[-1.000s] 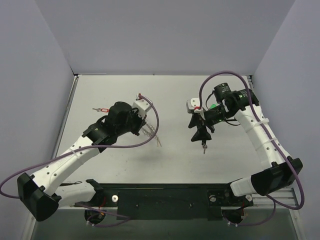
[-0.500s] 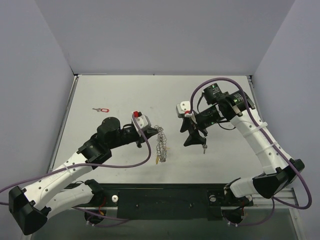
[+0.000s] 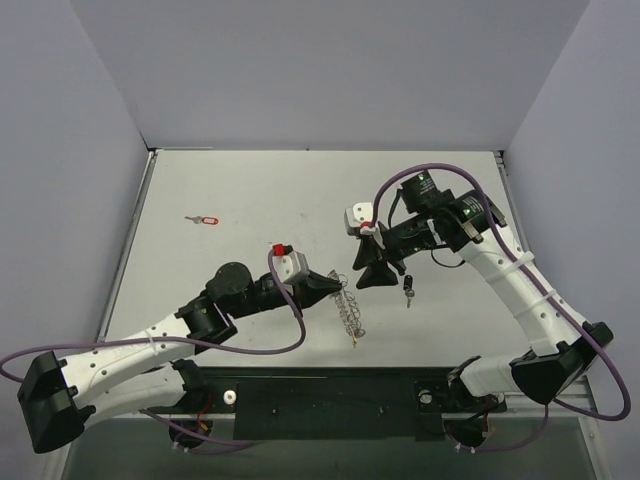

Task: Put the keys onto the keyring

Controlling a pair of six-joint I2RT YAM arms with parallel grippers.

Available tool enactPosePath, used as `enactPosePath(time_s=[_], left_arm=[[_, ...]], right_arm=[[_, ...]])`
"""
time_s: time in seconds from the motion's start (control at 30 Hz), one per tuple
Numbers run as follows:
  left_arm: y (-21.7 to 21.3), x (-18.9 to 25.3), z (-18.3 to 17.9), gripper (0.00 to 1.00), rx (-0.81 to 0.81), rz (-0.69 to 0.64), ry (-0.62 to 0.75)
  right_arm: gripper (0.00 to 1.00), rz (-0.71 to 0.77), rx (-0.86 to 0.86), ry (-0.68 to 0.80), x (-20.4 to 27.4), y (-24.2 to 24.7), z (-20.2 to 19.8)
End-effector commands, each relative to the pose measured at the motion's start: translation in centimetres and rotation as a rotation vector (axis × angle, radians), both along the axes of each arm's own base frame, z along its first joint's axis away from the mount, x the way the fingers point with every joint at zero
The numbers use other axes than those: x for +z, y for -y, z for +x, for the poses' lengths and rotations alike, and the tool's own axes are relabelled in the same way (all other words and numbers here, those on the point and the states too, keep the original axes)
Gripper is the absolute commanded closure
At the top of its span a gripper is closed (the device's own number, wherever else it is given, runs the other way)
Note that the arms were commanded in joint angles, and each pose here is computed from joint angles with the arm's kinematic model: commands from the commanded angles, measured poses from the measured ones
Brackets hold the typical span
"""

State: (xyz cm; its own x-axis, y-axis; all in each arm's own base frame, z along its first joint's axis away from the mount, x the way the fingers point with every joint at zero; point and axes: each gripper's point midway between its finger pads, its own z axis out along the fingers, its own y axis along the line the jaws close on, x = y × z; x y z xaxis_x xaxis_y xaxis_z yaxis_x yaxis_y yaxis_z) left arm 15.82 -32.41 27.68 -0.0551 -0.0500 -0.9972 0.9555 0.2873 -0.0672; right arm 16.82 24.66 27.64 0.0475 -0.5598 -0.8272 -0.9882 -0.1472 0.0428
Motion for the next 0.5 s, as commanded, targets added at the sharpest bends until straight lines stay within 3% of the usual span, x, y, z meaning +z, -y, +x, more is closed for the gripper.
enactPosePath(time_s=[0.0,0.17,0.47], left_arm=[[0.5,4.1,-0.4,1.00,0.019,-0.188,0.042],[0.6,3.9,-0.5,1.00,0.038,-0.209,0.034],[0.7,3.9,-0.8,1.00,0.039,-0.230,0.024]], right_arm=[[0.62,-0.012,0.003,-0.033,-1.0,-0.5,0.1],[0.72,0.019,0.034,-0.063,-1.3,-0.7,-1.3],[0.81,0.042,0.068,-0.098,-1.4,-1.1,-2.5]])
